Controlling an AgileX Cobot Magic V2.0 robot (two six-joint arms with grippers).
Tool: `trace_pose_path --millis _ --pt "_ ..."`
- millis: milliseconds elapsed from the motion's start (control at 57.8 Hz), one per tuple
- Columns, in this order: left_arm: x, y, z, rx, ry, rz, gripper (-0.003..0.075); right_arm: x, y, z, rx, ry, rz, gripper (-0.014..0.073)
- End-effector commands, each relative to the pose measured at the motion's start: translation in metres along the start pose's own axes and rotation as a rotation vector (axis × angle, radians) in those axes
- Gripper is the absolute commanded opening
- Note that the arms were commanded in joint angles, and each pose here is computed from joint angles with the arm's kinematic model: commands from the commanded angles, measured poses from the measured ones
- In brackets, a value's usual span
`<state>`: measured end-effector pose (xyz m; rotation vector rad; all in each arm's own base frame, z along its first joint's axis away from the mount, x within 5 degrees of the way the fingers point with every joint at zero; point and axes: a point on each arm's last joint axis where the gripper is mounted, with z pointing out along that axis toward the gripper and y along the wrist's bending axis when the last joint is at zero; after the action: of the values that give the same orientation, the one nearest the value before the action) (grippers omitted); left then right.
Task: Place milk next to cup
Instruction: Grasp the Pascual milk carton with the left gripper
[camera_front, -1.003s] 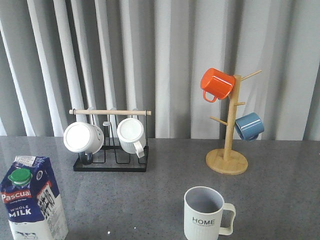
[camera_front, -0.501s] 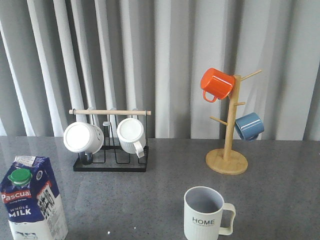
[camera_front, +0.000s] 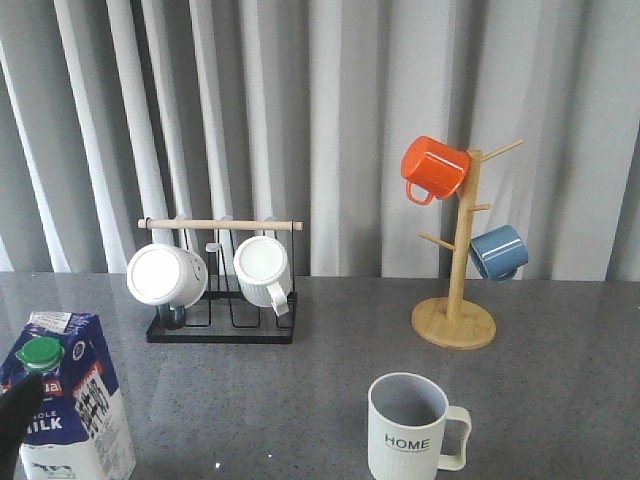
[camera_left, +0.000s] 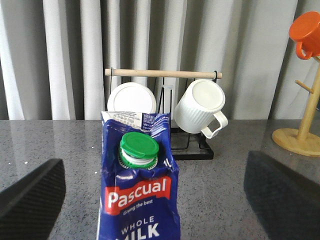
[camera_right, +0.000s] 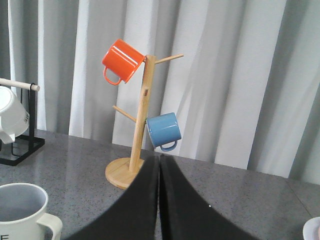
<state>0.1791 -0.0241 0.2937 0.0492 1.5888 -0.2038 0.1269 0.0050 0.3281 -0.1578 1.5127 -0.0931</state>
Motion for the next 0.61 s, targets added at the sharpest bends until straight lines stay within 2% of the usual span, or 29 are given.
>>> trace_pose_path --millis 0,225,380,588 --pt "-0.015 -0.004 0.013 0.043 -0.145 -0.008 0.0713 -0.017 -0.002 -0.001 0.003 -0.098 -0.012 -0.0009" --pt "0.0 -0.002 0.035 0.049 -0.131 -0.027 0.0708 -0.017 -0.002 -0.001 0.003 -0.098 -0.012 -0.0009" --pt "0.008 0.004 0.045 0.0 -0.129 -0.051 0.0703 -0.017 -0.002 -0.001 0.003 -0.098 -0.012 -0.0009" --pt "0.006 0.005 0.047 -0.01 -0.165 0.036 0.0701 -0.017 -0.002 -0.001 0.003 -0.098 -0.012 -0.0009"
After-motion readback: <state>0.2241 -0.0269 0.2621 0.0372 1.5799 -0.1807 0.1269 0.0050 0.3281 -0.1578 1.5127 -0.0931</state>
